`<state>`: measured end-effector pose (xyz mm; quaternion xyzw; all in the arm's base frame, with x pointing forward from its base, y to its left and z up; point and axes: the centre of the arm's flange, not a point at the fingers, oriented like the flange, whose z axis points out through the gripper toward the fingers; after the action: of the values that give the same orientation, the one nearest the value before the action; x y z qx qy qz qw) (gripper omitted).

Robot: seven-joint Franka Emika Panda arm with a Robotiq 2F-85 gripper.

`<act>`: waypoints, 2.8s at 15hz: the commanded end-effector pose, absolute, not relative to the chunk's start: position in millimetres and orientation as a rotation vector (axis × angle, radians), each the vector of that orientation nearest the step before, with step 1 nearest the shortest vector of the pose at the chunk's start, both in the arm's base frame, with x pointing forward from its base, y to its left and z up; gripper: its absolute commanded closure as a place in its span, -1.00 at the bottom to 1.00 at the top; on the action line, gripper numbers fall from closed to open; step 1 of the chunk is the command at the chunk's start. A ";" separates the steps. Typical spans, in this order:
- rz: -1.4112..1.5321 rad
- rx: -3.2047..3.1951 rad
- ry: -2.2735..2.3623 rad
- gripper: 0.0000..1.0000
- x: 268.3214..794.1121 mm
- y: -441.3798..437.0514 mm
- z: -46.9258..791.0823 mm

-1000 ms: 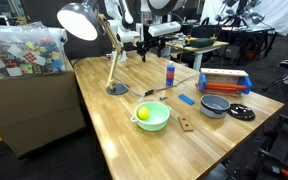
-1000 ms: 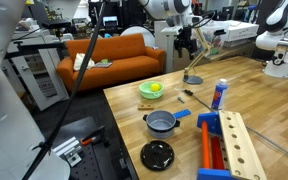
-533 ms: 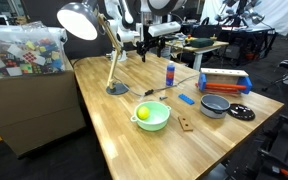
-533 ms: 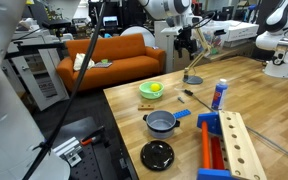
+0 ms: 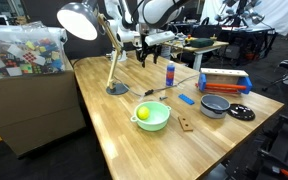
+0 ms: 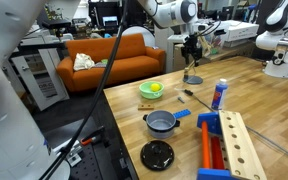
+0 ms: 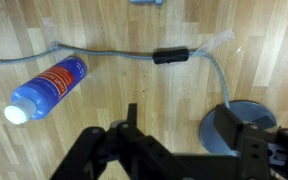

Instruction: Turn off the lamp

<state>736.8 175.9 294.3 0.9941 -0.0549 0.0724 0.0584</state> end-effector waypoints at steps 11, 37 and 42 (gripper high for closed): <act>0.084 3.058 -0.183 1.00 803.1 191.9 240.1; 0.010 3.024 -0.196 0.97 784.3 172.6 186.6; 0.007 3.025 -0.194 0.97 784.0 172.7 185.5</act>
<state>784.0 172.7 185.5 0.9964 -0.0640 0.0024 0.0552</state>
